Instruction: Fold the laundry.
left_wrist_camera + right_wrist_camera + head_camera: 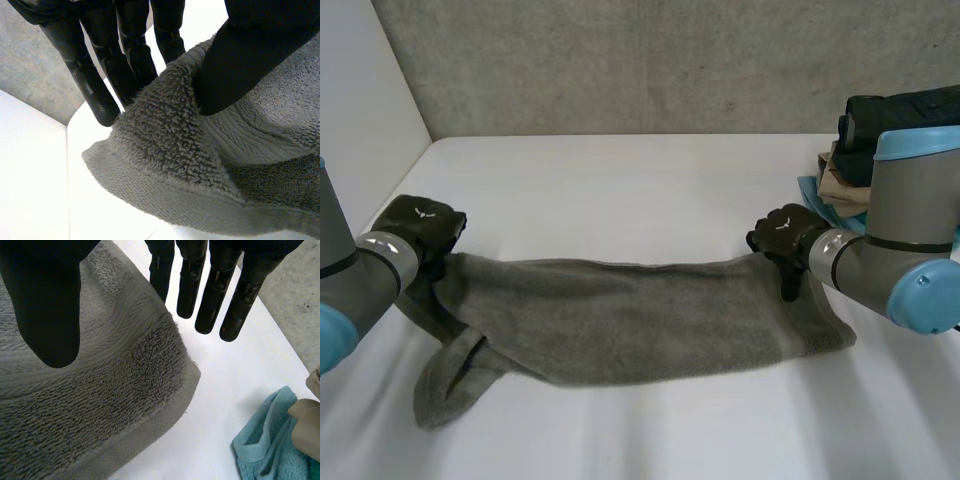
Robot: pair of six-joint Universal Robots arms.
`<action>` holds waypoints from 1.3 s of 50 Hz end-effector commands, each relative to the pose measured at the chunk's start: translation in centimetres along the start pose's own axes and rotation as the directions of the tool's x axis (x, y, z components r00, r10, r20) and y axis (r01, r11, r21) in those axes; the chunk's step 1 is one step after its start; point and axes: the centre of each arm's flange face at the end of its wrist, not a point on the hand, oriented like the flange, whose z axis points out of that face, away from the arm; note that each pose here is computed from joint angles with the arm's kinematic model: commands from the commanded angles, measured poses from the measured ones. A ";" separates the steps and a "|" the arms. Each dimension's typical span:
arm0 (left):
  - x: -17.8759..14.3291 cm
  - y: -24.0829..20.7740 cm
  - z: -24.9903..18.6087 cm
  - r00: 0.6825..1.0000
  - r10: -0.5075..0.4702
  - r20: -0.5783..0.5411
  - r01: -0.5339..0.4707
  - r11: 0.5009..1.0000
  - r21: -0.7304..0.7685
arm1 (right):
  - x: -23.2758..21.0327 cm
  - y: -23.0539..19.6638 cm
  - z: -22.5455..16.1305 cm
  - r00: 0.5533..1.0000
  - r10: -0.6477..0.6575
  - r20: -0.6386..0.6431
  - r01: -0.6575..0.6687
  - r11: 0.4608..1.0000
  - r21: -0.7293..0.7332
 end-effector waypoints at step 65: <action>-6.6 -10.8 0.3 0.891 -0.354 0.283 0.063 0.715 0.696 | 9.8 -12.1 -2.1 0.896 0.225 -0.384 0.084 0.762 0.643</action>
